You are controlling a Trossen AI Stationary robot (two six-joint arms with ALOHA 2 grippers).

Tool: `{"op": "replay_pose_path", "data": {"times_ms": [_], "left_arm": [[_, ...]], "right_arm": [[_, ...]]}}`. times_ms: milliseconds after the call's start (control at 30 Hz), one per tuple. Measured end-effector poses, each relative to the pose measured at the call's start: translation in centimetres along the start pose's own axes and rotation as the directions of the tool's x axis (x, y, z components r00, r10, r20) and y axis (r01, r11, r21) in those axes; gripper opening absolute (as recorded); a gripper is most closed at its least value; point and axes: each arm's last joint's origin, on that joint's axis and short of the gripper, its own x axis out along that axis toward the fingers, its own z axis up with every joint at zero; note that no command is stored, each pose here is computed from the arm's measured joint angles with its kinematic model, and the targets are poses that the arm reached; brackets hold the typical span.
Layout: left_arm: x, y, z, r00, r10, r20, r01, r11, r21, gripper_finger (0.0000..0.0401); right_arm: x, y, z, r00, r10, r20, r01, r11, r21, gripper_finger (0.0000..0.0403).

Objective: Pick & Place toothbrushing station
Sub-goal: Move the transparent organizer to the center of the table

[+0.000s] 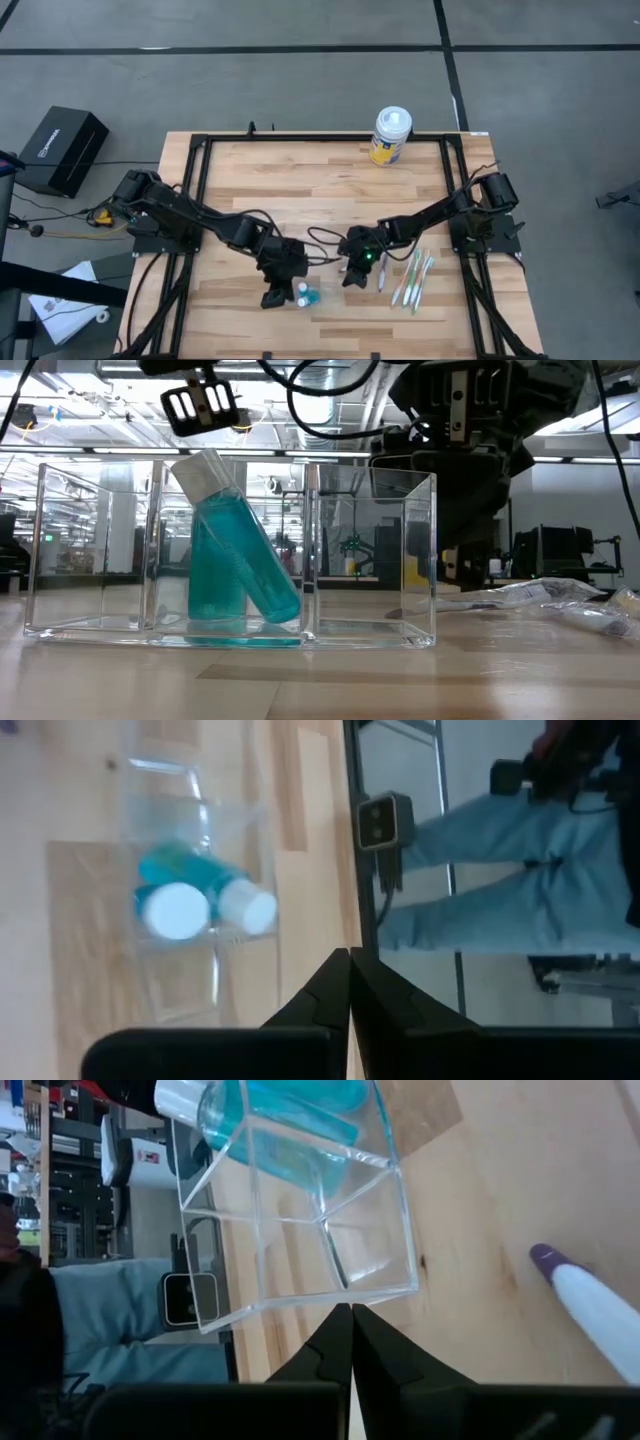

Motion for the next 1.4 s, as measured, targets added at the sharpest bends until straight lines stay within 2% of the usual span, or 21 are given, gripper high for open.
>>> {"op": "replay_pose_path", "data": {"times_ms": [267, 1033, 1400], "left_arm": [[0.2, -0.5, -0.2, 1.0, -0.009, -0.002, 0.009, 1.0, 0.016, 0.0003], [4.1, 2.0, 0.4, 0.999, 0.025, -0.03, -0.025, 1.0, 0.016, 0.0003], [4.4, 2.0, 0.5, 1.0, 0.024, -0.02, -0.024, 1.0, 0.019, 0.0003]], "right_arm": [[0.0, 0.1, 0.0, 1.0, 0.014, -0.009, -0.014, 1.0, -0.006, 0.0], [0.0, 0.3, 0.1, 0.999, 0.047, -0.021, -0.047, 0.999, -0.013, 0.0], [-0.3, 0.1, 0.4, 0.999, 0.049, -0.014, -0.049, 0.999, -0.022, 0.0]]}}
